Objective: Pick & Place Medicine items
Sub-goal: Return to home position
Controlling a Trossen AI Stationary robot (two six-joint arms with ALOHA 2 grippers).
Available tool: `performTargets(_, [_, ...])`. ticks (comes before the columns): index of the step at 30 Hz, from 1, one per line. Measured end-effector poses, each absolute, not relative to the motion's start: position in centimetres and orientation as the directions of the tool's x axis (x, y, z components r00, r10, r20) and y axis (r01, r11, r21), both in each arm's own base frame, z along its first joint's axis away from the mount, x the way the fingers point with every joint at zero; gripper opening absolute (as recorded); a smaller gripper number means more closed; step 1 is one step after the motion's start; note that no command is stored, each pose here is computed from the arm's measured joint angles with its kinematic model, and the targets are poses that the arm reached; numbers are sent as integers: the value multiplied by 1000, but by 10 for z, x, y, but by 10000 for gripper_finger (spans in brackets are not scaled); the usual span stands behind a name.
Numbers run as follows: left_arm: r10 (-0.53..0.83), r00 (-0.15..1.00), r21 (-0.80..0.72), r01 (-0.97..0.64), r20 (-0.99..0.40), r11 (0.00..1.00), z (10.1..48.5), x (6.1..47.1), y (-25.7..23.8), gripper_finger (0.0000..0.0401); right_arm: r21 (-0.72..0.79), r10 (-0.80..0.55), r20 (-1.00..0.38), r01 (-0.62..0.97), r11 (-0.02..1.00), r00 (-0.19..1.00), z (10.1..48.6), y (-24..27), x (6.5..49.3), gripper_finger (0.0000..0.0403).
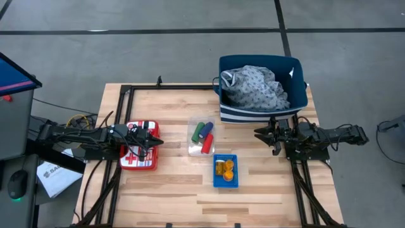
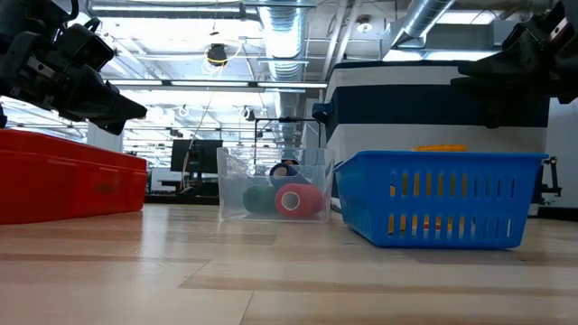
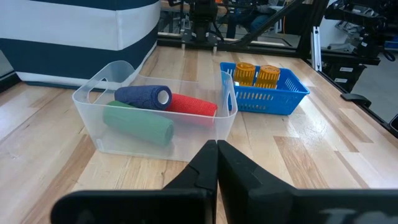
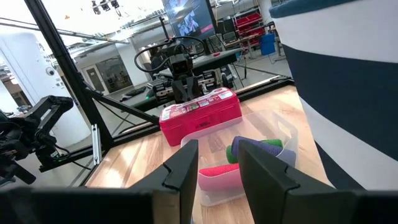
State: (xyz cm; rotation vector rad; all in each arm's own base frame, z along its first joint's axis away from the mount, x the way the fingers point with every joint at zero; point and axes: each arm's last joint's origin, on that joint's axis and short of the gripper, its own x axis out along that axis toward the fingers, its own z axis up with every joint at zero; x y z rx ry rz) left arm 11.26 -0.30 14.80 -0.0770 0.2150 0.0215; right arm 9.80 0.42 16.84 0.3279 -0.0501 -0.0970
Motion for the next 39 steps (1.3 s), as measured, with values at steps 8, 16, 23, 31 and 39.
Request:
performTargets(8, [13, 977, -74, -30, -214, 997, 148, 113, -3, 1, 324, -103, 33, 87, 942, 994, 168, 4, 98, 111])
performTargets(16, [14, 977, -74, -30, -214, 997, 148, 113, -3, 1, 324, -103, 33, 87, 942, 994, 168, 4, 98, 111])
performTargets(23, [13, 976, -74, -30, -217, 997, 148, 113, -3, 1, 324, -103, 33, 87, 942, 994, 168, 4, 98, 111])
performTargets(31, [13, 978, -74, -29, -208, 997, 148, 113, -3, 1, 324, -103, 33, 87, 942, 994, 168, 4, 98, 111])
performTargets(39, [13, 981, -75, -28, -195, 997, 150, 113, -3, 1, 324, -103, 33, 87, 942, 994, 168, 4, 98, 111])
